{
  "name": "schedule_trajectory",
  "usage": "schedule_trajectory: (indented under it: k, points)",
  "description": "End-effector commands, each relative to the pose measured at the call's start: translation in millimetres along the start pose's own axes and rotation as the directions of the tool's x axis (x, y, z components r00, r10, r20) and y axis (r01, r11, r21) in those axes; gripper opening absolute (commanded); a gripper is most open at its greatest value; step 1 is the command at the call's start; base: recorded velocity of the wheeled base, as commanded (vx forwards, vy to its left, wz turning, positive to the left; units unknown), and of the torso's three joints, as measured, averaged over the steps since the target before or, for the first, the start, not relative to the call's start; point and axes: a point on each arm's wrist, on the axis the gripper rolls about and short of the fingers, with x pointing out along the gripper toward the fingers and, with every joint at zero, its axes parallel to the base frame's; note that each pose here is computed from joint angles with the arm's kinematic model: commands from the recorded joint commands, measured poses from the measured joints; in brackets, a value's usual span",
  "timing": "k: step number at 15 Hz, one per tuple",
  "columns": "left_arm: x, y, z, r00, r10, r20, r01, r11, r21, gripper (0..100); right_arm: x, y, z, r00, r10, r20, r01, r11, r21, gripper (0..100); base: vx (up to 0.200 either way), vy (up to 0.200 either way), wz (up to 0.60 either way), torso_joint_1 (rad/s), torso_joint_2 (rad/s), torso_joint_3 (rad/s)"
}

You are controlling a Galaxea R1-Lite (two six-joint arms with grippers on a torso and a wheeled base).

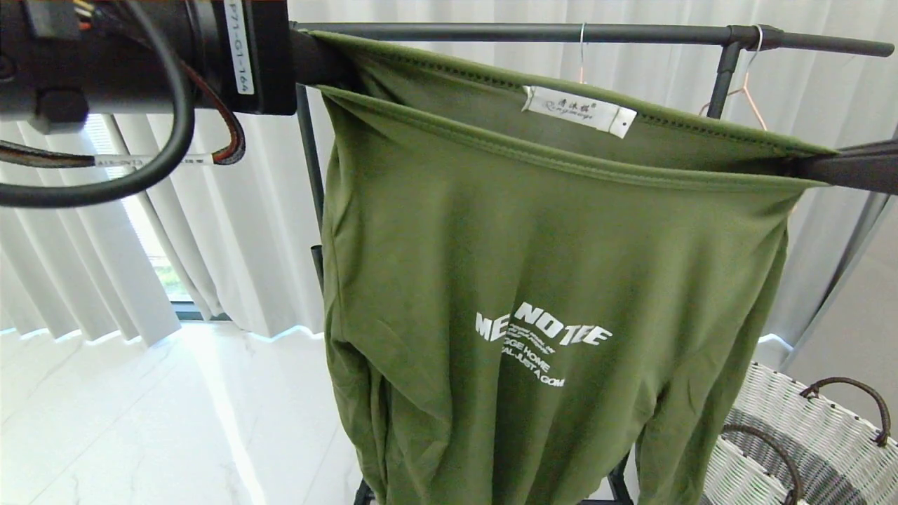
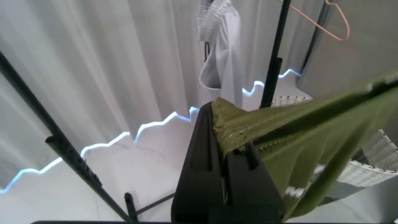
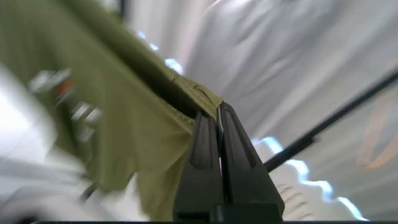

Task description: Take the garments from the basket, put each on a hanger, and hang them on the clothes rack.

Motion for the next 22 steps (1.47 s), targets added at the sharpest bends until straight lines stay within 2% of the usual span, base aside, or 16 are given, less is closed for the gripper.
schedule_trajectory:
  k: [1,2,4,6,8,9,11,13,14,15,16,17,19,20,22]
  points:
    - [13,-3.9,-2,1.0,-0.006,-0.007,0.006,1.0,0.001,0,-27,5.4,-5.7,0.994,0.112,0.018,-0.112,0.994,-0.006,0,0.0,0.0,0.0,0.0,0.0,0.0]
    - [16,-4.5,-1,1.0,-0.006,-0.004,0.006,1.0,0.001,0,-31,11.2,-7.4,0.979,0.204,0.019,-0.204,0.979,-0.014,0,0.0,0.0,0.0,0.0,0.0,0.0]
    - [19,-7.5,-3,1.0,-0.016,-0.011,0.016,1.0,0.002,0,-31,23.3,-6.8,0.944,0.328,0.027,-0.328,0.945,-0.006,0,0.0,0.0,0.0,0.0,0.0,0.0]
    - [20,-8.3,-3,1.0,-0.019,-0.012,0.019,1.0,0.001,0,-30,29.9,-6.3,0.926,0.377,0.023,-0.377,0.926,0.006,0,0.0,0.0,0.0,0.0,0.0,0.0]
    - [16,-8.1,-4,1.0,-0.024,-0.015,0.024,1.0,0.004,0,-29,29.5,-7.5,0.931,0.365,0.015,-0.365,0.931,0.008,0,0.0,0.0,0.0,0.0,0.0,0.0]
    - [12,-7.2,-6,0.999,-0.024,-0.036,0.024,1.0,0.008,0,-26,26.5,-8.2,0.952,0.305,0.001,-0.305,0.952,0.017,0,0.0,0.0,0.0,0.0,0.0,0.0]
    - [-10,-5.3,-13,0.99,-0.047,-0.133,0.05,0.998,0.024,0,-12,21.2,-6.7,0.987,0.157,-0.035,-0.156,0.987,0.024,0,0.0,0.0,0.0,0.0,0.0,0.0]
    - [-34,-7.3,-17,0.972,-0.155,-0.178,0.162,0.987,0.021,0,4,20.1,0.0,0.996,0.091,0.004,-0.091,0.995,0.027,0,0.0,0.0,0.0,0.0,0.0,0.0]
    - [-55,-4.9,-22,0.94,-0.252,-0.232,0.26,0.966,0.003,0,19,20.9,7.6,0.995,0.082,0.061,-0.084,0.996,0.03,0,0.0,0.0,0.0,0.0,0.0,0.0]
    - [-64,-4.0,-24,0.923,-0.29,-0.252,0.298,0.954,-0.007,0,26,21.4,10.9,0.994,0.078,0.081,-0.081,0.996,0.03,0,0.0,0.0,0.0,0.0,0.0,0.0]
    - [-77,-3.6,-26,0.899,-0.346,-0.267,0.354,0.935,-0.019,0,37,22.1,16.5,0.99,0.069,0.123,-0.073,0.997,0.031,0,0.0,0.0,0.0,0.0,0.0,0.0]
    - [-88,-4.8,-27,0.88,-0.399,-0.259,0.407,0.913,-0.023,0,52,23.2,22.3,0.984,0.06,0.17,-0.067,0.997,0.035,0,0.0,0.0,0.0,0.0,0.0,0.0]
    - [-99,-8.9,-30,0.851,-0.461,-0.254,0.471,0.882,-0.021,0,68,24.7,27.1,0.98,0.057,0.19,-0.064,0.997,0.033,0,0.0,0.0,0.0,0.0,0.0,0.0]
    - [-102,-10.5,-32,0.838,-0.481,-0.257,0.492,0.87,-0.027,0,70,25.3,28.6,0.98,0.06,0.19,-0.066,0.997,0.029,0,0.0,0.0,0.0,0.0,0.0,0.0]
    - [-108,-11.9,-34,0.825,-0.504,-0.256,0.51,0.859,-0.047,0,72,25.4,29.1,0.98,0.058,0.188,-0.064,0.998,0.025,0,0.0,0.0,0.0,0.0,0.0,0.0]
